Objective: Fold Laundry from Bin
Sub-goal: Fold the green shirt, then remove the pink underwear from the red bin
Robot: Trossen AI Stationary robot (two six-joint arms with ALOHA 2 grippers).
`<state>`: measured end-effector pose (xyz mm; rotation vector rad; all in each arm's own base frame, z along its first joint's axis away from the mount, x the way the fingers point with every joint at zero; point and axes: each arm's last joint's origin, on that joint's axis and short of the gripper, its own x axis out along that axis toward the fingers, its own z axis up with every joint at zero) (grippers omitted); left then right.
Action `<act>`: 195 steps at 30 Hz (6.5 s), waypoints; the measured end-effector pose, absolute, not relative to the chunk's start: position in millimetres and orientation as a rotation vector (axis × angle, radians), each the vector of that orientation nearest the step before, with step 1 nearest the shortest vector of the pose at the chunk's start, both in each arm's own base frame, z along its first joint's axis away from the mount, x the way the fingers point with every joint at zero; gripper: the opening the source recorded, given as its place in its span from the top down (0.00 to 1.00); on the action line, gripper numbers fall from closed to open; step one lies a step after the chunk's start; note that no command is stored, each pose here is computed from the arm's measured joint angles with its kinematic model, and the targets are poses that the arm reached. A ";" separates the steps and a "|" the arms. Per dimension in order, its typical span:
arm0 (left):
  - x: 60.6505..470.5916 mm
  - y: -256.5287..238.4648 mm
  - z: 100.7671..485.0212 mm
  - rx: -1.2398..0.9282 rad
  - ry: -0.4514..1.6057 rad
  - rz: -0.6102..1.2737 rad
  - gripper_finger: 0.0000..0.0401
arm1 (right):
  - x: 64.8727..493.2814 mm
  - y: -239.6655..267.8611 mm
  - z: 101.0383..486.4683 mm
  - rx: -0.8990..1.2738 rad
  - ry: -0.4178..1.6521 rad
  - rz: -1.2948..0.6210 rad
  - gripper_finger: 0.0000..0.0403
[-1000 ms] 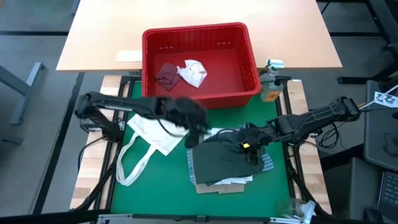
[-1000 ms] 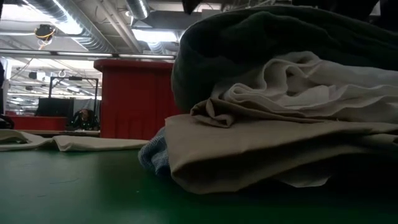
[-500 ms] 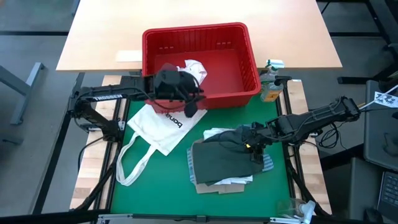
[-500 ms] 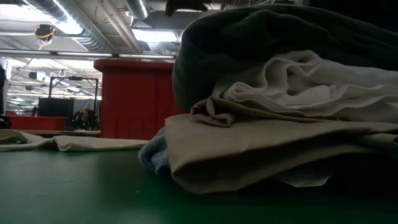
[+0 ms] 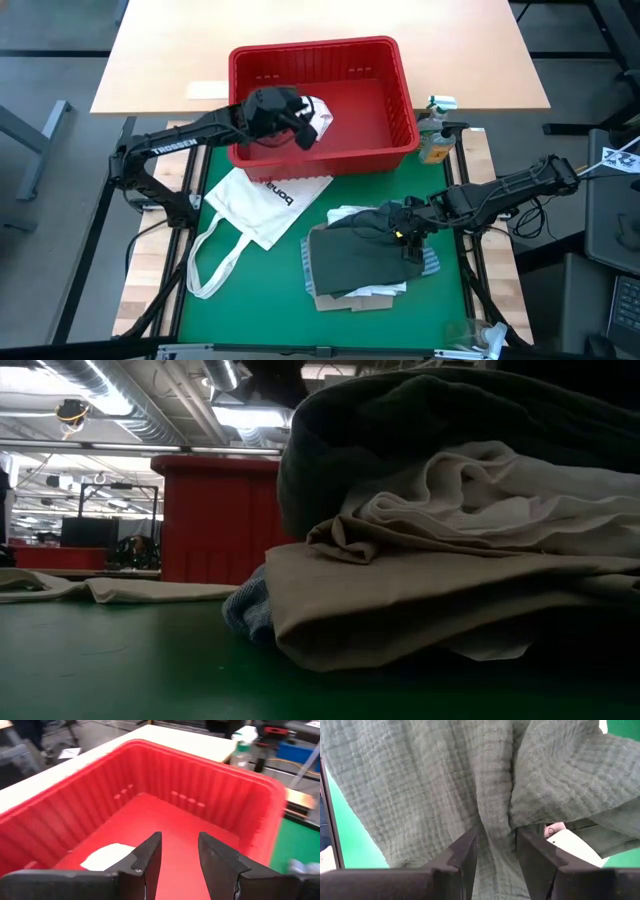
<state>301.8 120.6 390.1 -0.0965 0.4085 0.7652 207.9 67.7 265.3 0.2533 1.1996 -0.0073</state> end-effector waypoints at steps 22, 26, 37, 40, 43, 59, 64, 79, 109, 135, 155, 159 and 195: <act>265.1 253.0 337.6 -0.208 0.566 1.133 0.69 | 207.9 67.7 265.2 0.252 1.200 -0.008 0.66; 265.6 269.8 313.2 -0.241 0.661 1.143 0.69 | 207.9 67.8 265.2 0.252 1.200 -0.008 0.66; 278.6 286.6 270.7 -0.283 0.782 1.109 0.69 | 207.9 67.7 265.2 0.252 1.200 -0.008 0.66; 279.1 286.7 270.5 -0.280 0.779 1.113 0.69 | 208.0 67.8 265.2 0.252 1.199 -0.008 0.66; 279.5 288.0 272.1 -0.267 0.760 1.135 0.69 | 208.0 67.7 265.2 0.252 1.199 -0.008 0.66; 266.7 294.5 267.5 -0.253 0.850 1.149 0.57 | 208.0 67.8 265.2 0.252 1.199 -0.008 0.66; 262.0 299.0 267.2 -0.260 0.849 1.163 0.45 | 208.0 67.8 265.2 0.252 1.199 -0.008 0.66; 271.7 322.6 186.2 -0.310 1.084 1.063 0.43 | 207.9 67.8 265.2 0.252 1.200 -0.008 0.66; 277.7 328.5 143.8 -0.390 1.149 0.963 0.43 | 190.3 57.8 312.7 0.133 1.286 -0.168 0.66; 303.9 311.9 155.6 -0.400 1.133 0.836 0.96 | 192.9 58.7 313.4 0.135 1.260 -0.154 0.66; 338.5 325.7 332.3 -0.268 0.757 0.773 0.99 | 192.7 58.2 313.4 0.124 1.257 -0.166 0.66; 338.1 317.7 361.3 -0.245 0.707 0.768 0.99 | 192.0 57.9 313.2 0.122 1.264 -0.168 0.66; 412.0 25.2 425.2 0.078 0.654 -0.133 0.96 | 177.8 42.0 380.2 -0.055 0.525 -0.273 0.66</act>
